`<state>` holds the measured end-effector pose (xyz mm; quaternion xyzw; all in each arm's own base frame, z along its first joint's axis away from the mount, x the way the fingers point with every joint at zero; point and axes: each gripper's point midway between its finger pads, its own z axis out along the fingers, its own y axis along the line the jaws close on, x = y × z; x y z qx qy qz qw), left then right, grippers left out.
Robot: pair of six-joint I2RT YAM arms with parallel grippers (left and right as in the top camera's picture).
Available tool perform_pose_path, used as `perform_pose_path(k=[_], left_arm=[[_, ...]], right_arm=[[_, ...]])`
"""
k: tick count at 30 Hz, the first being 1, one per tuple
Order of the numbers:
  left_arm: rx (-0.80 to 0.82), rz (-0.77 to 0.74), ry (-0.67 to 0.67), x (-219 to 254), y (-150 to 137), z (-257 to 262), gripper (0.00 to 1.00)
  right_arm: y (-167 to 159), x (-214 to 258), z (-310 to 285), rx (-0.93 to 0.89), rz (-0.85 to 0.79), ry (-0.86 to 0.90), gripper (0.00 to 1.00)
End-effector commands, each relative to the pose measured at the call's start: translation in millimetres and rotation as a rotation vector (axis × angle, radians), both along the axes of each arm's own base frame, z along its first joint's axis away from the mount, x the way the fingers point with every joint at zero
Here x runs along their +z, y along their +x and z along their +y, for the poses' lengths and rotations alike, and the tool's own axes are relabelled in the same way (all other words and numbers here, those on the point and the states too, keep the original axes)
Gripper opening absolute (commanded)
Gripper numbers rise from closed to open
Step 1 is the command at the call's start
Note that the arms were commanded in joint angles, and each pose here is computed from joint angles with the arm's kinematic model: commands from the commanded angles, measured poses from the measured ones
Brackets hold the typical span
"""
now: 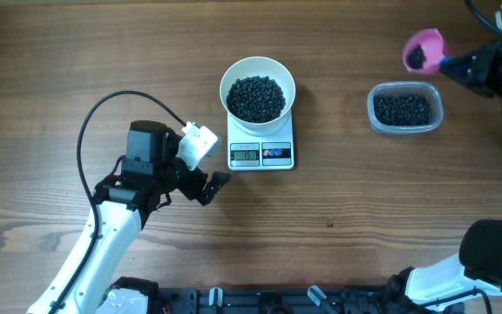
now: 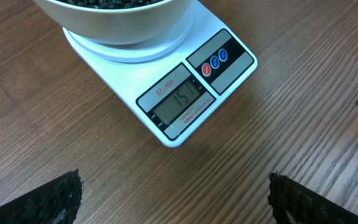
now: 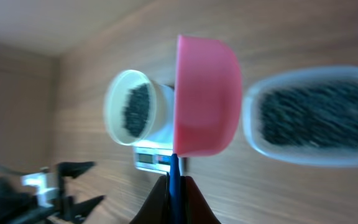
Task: Scoop item into bowl and weigh 150g on scale
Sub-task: 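Return the pink scoop to the bean tub with the right gripper, then carry the scoop over the white bowl with the right gripper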
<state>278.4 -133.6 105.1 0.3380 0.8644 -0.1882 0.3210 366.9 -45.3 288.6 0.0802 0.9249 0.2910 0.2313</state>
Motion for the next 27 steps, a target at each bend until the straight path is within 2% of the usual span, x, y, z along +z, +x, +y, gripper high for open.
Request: perform_pose_path(k=[1, 6, 9, 15, 21, 27], left_arm=[[-0.002, 0.013, -0.013, -2, -2, -1, 1.00], [-0.002, 0.013, -0.013, -2, -2, -1, 1.00], [-0.002, 0.013, -0.013, -2, -2, -1, 1.00], [-0.002, 0.013, -0.013, -2, -2, -1, 1.00], [-0.003, 0.013, -0.013, -2, -2, -1, 1.00], [-0.002, 0.013, -0.013, -2, -2, -1, 1.00]], right_arm=[[-16, -19, -30, -0.081, 0.119, -0.213, 0.04], [-29, -45, -49, -0.143, 0.266, -0.402, 0.05], [-22, -65, -35, -0.118, 0.313, -0.536, 0.04], [-4, -95, -3, -0.063, 0.315, -0.747, 0.05], [5, -80, 4, -0.050, 0.273, -1.152, 0.04], [6, -77, 9, 0.005, 0.257, -1.207, 0.04]])
